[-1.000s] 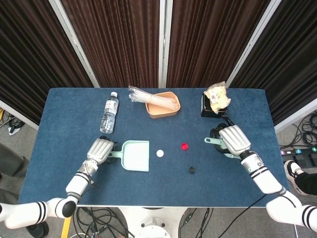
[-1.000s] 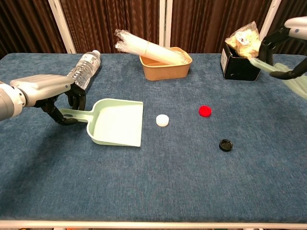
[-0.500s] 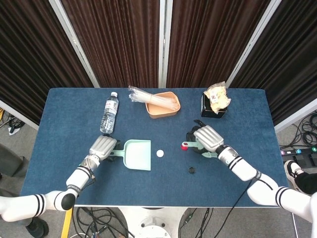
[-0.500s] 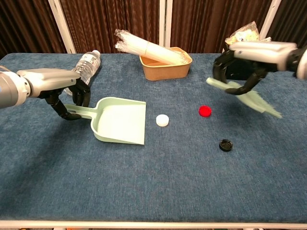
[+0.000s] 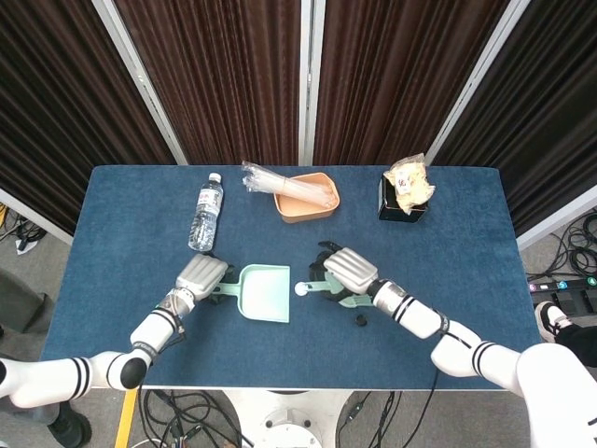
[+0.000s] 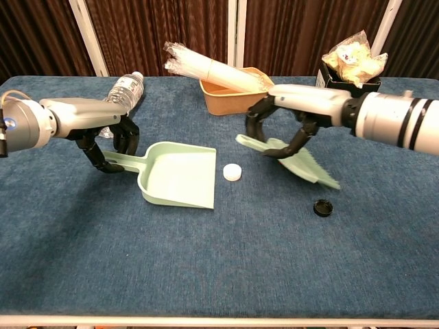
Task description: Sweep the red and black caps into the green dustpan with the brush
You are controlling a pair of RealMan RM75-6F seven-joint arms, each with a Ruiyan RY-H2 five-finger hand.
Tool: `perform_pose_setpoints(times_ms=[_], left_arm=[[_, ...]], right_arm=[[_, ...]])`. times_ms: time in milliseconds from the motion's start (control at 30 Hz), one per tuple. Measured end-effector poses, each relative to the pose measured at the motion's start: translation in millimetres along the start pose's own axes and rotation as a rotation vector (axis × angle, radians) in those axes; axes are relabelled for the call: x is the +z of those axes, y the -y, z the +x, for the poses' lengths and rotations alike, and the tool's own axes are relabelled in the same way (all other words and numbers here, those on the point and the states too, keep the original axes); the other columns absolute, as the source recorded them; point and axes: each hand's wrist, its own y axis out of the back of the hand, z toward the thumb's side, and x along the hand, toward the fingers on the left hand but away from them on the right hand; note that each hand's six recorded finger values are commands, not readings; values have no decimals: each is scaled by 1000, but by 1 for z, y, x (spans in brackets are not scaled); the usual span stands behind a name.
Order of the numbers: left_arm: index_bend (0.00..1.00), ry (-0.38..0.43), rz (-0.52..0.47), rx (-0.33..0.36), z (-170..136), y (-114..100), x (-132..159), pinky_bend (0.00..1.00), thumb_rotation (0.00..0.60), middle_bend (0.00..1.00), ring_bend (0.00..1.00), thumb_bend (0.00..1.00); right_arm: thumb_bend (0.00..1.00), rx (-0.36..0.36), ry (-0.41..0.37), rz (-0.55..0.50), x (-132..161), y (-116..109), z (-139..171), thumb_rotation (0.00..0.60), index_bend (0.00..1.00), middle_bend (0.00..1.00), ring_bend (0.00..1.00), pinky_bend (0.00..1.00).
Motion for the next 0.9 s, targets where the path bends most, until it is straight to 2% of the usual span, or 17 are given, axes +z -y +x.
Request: perform_pose_setpoints(times_ms=[300,500,700,900], left_arm=[[530,13,12,-1,1,1,6,218,600,528,375,358],[530,20,14,0,0,1,10,219,600,528,374,359],[530,35,21,5,-1,-2,16,219,600,528,374,357],[530,47,29,9,0,-4,22,219,600,529,374,357]], right_arm=[[541,-4,-111,-113,45,20,-27,600,682,644,286,99],[540,-53,-172,-178,64,17,-30,600,682,644,286,99],[544,-126,-190,-200,60,0,-3,600,683,644,286,99],[560,-178,-109,-181,37,-10,49,600,683,644,293,99]])
